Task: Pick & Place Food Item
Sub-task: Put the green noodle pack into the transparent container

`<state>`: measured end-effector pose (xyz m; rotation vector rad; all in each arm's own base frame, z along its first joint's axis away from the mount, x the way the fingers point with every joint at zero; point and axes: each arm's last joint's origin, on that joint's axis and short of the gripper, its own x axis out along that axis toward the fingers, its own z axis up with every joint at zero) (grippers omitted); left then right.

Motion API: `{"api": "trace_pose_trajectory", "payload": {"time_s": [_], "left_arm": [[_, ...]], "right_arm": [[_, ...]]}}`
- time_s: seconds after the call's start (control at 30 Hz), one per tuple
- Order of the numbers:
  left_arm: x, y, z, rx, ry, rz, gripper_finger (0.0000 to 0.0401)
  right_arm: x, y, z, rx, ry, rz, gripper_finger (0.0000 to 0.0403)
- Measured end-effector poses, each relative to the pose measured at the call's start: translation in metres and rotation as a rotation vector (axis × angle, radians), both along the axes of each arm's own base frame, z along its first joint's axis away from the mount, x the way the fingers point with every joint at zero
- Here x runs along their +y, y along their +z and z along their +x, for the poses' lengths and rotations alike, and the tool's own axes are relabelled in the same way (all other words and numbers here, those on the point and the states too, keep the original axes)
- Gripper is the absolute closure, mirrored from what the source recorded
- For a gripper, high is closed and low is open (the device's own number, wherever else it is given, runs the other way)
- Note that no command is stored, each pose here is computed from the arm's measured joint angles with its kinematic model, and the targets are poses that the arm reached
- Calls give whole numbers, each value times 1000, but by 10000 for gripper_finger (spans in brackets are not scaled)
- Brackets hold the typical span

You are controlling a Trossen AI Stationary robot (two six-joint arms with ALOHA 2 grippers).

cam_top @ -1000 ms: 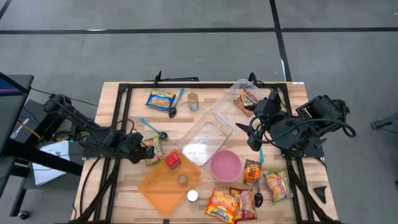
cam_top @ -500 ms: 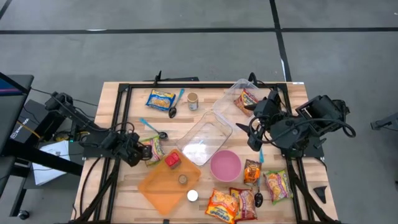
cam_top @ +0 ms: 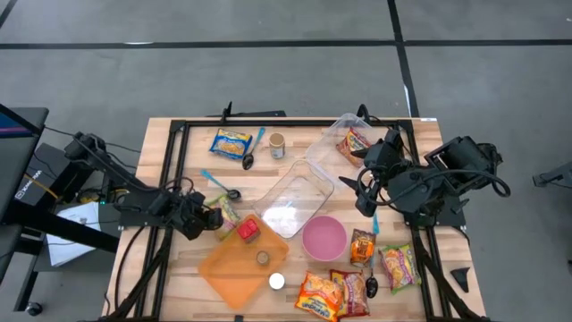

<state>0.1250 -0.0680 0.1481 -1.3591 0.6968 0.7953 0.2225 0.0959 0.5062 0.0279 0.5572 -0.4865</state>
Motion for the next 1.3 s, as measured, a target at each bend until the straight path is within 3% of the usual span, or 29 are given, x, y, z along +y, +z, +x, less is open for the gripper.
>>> {"api": "trace_pose_trajectory", "payload": {"time_s": [0.17, 0.33, 0.53, 0.73, 0.83, 1.0, 1.3], "left_arm": [[1, -9, -2, -10, 22, -19, 252], [4, -10, -3, 11, 49, -10, 258], [13, -10, -2, 12, 126, 35, 307], [19, -10, 1, -7, 152, 101, 388], [20, -9, 2, -30, 165, 118, 394], [18, -4, 5, -129, 188, 135, 400], [19, 26, 9, -433, 217, 229, 401]], "right_arm": [[0, 0, 0, 0, 1, 0, 97], [0, 0, 0, 0, 0, 0, 97], [0, 0, 0, 0, -1, -1, 97], [0, 0, 0, -1, -2, -2, 97], [0, 0, 0, -1, -2, -2, 97], [0, 0, 0, -1, -2, -2, 97], [-8, 0, 3, -22, -61, 25, 97]]}}
